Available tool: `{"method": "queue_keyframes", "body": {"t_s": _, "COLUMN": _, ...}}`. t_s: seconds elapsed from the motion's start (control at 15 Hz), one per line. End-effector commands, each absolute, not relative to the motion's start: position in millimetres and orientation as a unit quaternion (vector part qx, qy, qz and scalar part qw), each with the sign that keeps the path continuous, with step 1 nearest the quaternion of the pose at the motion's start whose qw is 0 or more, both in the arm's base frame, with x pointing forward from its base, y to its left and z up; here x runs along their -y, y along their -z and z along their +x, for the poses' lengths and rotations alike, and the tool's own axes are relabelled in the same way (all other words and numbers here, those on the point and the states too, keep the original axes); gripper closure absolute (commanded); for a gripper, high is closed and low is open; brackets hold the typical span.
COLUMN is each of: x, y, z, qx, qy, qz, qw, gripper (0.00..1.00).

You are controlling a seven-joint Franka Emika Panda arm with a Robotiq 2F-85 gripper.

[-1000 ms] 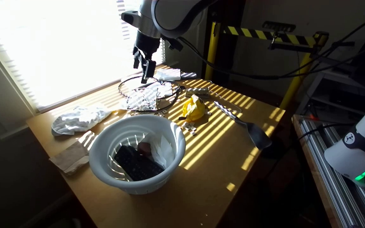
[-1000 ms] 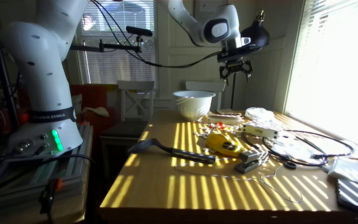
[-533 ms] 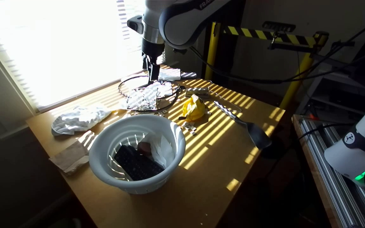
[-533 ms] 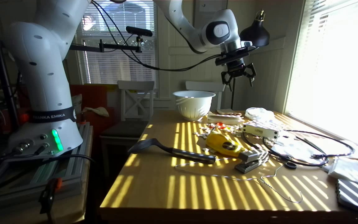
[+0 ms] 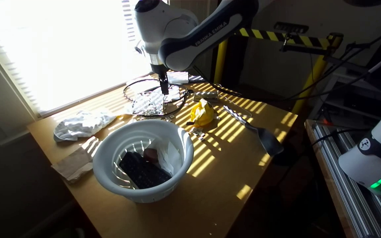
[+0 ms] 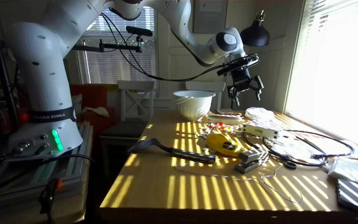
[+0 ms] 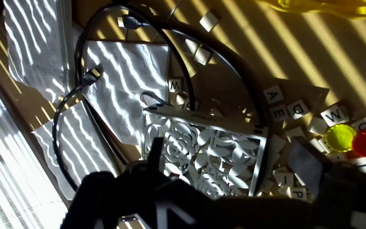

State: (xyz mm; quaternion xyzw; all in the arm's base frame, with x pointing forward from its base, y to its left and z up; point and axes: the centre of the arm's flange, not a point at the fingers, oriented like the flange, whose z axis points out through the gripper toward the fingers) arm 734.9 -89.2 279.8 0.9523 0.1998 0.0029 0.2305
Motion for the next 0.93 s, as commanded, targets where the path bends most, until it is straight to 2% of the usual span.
{"method": "queue_keyframes", "body": {"t_s": 0.0, "x": 81.9, "y": -279.3, "z": 739.0, "qx": -0.21, "qy": 0.0, "qz": 0.95, "qw": 0.231, "gripper": 0.0}}
{"method": "queue_keyframes", "body": {"t_s": 0.2, "x": 66.2, "y": -284.0, "z": 744.8, "qx": -0.23, "qy": -0.002, "qz": 0.947, "qw": 0.225, "gripper": 0.0}}
{"method": "queue_keyframes", "body": {"t_s": 0.53, "x": 71.4, "y": -263.8, "z": 759.8, "qx": -0.086, "qy": -0.034, "qz": 0.969, "qw": 0.231, "gripper": 0.0}}
{"method": "queue_keyframes", "body": {"t_s": 0.87, "x": 86.4, "y": -235.0, "z": 777.1, "qx": 0.008, "qy": -0.046, "qz": 0.963, "qw": 0.264, "gripper": 0.0}}
